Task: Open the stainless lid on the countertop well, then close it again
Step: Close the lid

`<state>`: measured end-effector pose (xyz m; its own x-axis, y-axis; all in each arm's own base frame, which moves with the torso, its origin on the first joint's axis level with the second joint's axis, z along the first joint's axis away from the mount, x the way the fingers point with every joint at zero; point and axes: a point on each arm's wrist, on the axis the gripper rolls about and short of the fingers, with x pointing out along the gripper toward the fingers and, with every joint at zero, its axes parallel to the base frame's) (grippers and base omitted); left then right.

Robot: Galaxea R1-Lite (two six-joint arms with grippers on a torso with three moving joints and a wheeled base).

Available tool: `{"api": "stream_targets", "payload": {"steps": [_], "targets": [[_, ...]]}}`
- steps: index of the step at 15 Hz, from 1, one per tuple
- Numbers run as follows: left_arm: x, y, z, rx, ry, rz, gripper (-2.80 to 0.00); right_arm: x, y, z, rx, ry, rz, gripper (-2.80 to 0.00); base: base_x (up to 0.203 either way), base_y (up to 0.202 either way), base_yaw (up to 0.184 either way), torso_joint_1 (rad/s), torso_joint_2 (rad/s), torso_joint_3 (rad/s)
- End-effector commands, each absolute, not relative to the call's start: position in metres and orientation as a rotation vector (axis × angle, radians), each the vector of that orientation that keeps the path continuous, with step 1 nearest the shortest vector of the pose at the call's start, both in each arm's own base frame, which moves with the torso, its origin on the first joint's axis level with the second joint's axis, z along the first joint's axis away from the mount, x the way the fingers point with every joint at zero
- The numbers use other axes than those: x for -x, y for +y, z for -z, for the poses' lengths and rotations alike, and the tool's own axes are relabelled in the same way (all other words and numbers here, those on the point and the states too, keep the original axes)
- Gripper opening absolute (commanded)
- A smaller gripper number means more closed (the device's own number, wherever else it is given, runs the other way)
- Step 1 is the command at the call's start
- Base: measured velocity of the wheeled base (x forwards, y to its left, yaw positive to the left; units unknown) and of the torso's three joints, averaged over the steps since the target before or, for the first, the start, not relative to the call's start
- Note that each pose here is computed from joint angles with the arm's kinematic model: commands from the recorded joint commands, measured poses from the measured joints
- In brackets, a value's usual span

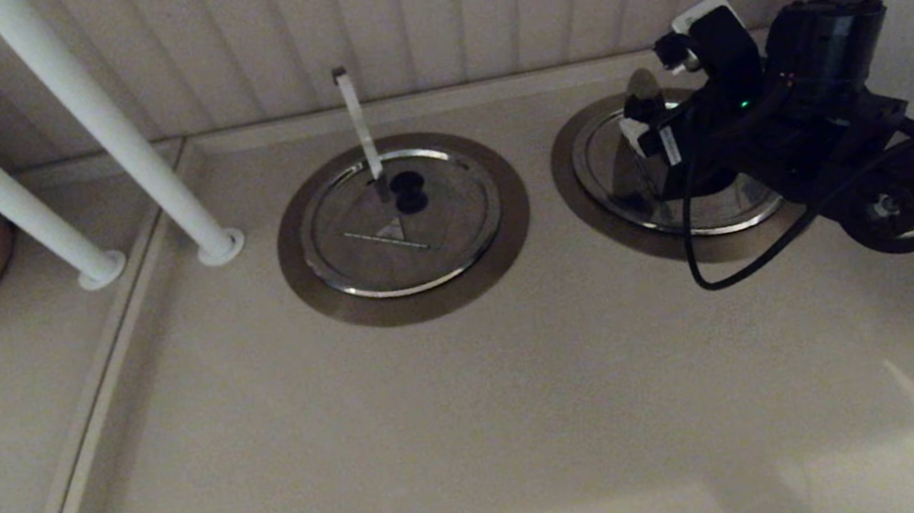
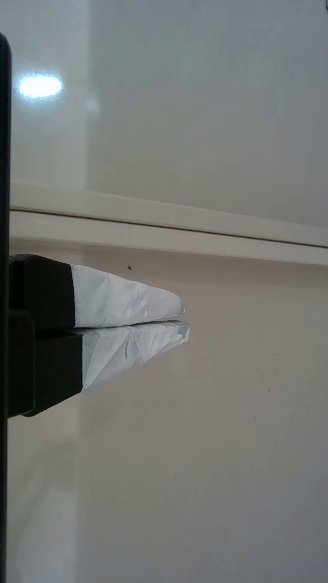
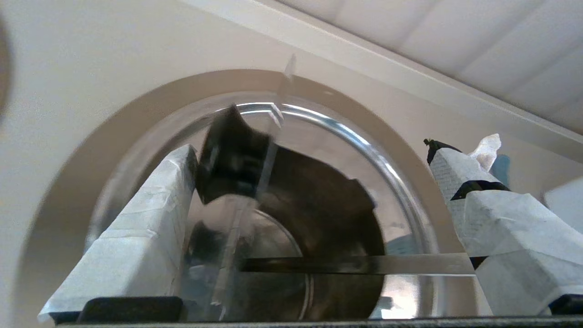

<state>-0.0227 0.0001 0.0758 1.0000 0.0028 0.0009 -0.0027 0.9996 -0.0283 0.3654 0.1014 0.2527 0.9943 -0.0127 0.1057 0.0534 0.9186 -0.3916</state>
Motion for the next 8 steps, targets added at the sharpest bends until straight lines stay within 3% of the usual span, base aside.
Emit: {"api": "stream_targets", "payload": {"steps": [1,8], "targets": [[0.023,0.0,-0.076,0.029,-0.002,-0.003,-2.8,-0.366,0.096,-0.257,0.404,-0.114,0.052,0.0,0.0,0.0,0.0,0.0,0.0,0.0],[0.023,0.0,-0.076,0.029,-0.002,-0.003,-2.8,-0.369,0.086,-0.262,0.405,-0.123,0.084,0.0,0.0,0.0,0.0,0.0,0.0,0.0]]}}
